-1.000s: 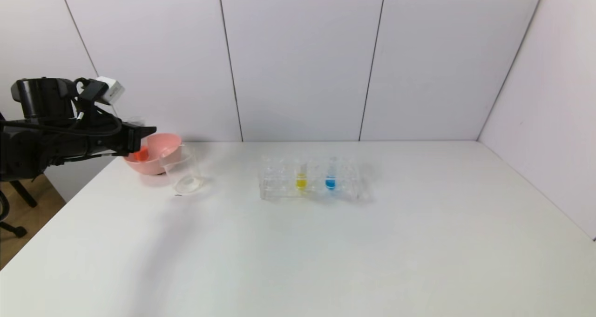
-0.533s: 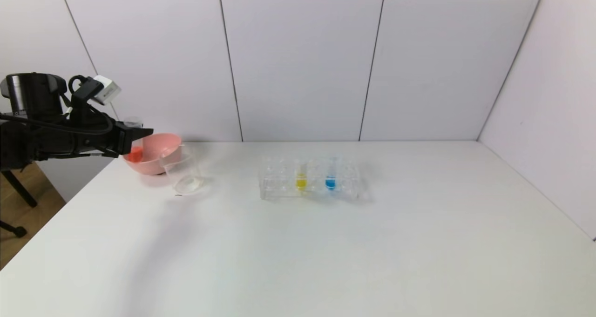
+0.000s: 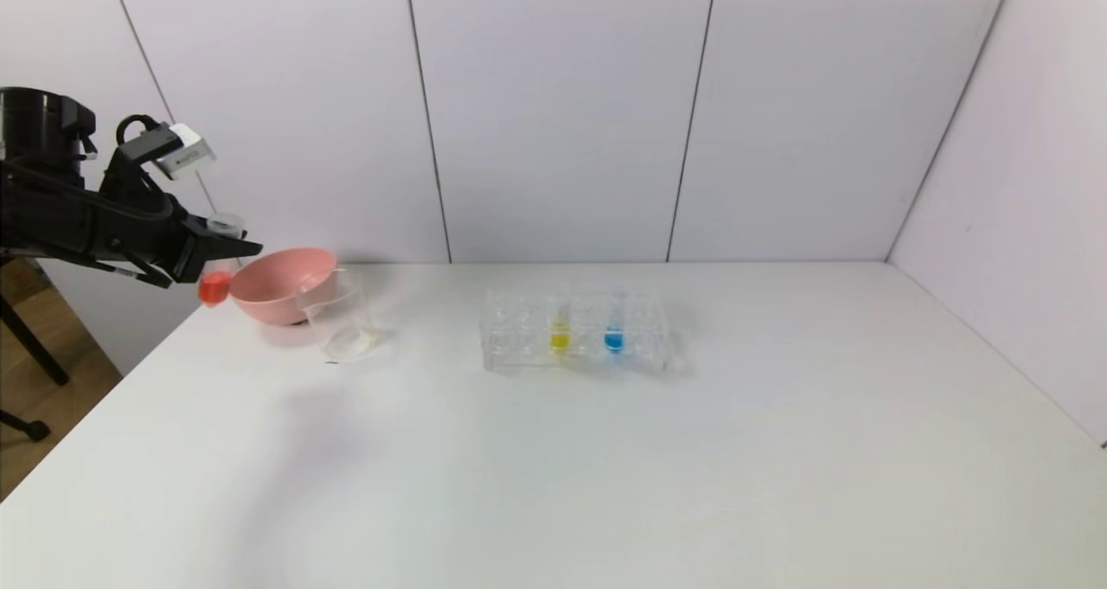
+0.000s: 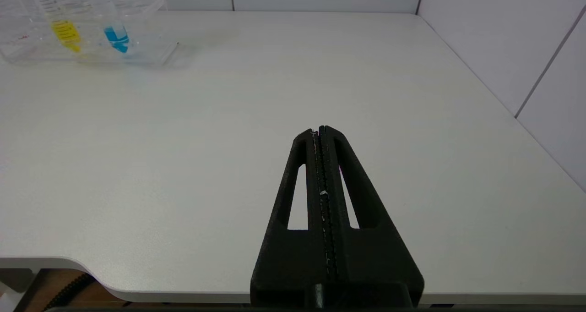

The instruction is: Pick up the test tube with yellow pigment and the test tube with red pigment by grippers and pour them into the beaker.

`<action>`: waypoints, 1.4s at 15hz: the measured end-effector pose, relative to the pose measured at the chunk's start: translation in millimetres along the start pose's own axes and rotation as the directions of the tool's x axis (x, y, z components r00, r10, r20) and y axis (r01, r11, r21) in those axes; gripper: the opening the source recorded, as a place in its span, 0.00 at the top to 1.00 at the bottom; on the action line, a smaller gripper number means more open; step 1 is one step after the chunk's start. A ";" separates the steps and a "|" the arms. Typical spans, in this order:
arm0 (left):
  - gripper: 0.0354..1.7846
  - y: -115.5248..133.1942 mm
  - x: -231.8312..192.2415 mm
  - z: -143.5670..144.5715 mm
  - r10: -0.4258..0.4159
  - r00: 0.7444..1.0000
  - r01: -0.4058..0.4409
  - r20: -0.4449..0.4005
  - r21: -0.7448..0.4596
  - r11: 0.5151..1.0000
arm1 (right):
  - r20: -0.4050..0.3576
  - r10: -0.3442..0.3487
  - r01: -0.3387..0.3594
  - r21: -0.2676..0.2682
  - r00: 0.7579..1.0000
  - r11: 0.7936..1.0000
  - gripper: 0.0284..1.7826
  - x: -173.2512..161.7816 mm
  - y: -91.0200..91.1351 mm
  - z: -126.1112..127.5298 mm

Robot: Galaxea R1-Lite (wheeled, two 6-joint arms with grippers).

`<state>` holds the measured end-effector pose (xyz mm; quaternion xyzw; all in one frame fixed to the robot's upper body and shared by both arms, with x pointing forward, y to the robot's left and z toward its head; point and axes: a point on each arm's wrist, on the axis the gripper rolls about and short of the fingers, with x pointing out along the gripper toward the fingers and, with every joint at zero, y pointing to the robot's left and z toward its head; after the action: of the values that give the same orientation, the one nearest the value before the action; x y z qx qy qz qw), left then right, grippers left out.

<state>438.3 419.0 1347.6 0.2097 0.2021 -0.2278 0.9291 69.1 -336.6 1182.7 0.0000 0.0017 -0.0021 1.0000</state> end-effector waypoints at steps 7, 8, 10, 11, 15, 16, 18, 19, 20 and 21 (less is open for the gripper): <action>0.74 5.6 -0.7 5.5 -0.060 0.996 0.066 -0.070 0.084 0.994 | 0.000 0.000 0.000 0.000 1.000 1.000 0.95 0.0 0.0 0.0; 0.74 6.1 -0.8 6.2 -0.065 0.995 0.072 -0.075 0.093 0.993 | 0.000 0.000 0.000 0.000 1.000 1.000 0.95 0.0 0.0 0.0; 0.74 7.6 -0.8 8.2 -0.084 0.992 0.096 -0.094 0.128 0.987 | 0.000 0.000 0.000 0.000 1.000 1.000 0.95 0.0 0.0 0.0; 0.74 8.3 -0.5 8.1 -0.098 0.989 0.113 -0.108 0.139 0.984 | 0.000 0.000 0.000 0.000 1.000 1.000 0.95 0.0 0.0 0.0; 0.74 13.7 -2.1 11.3 -0.118 0.984 0.144 -0.135 0.206 0.968 | 0.000 0.000 0.000 0.000 1.000 1.000 0.95 0.0 0.0 0.0; 0.74 14.9 -2.8 13.7 -0.120 0.983 0.150 -0.138 0.235 0.960 | 0.000 0.000 0.000 0.000 1.000 1.000 0.95 0.0 0.0 0.0; 0.74 17.8 -5.3 18.6 -0.128 0.981 0.167 -0.147 0.297 0.940 | 0.000 0.000 0.000 0.000 1.000 1.000 0.95 0.0 0.0 0.0; 0.74 19.1 -6.0 20.1 -0.136 0.978 0.182 -0.159 0.334 0.925 | 0.000 0.000 0.000 0.000 1.000 1.000 0.95 0.0 0.0 0.0; 0.74 19.3 -5.4 19.7 -0.146 0.974 0.199 -0.171 0.355 0.913 | 0.000 0.000 0.000 0.000 1.000 1.000 0.95 0.0 0.0 0.0; 0.74 21.1 -4.6 18.6 -0.145 0.974 0.201 -0.173 0.364 0.910 | 0.000 0.000 0.000 0.000 1.000 1.000 0.95 0.0 0.0 0.0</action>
<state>450.5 428.7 1371.5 0.3823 0.2379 -0.3285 0.8303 69.1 -336.6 1182.7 0.0000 0.0017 -0.0021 1.0000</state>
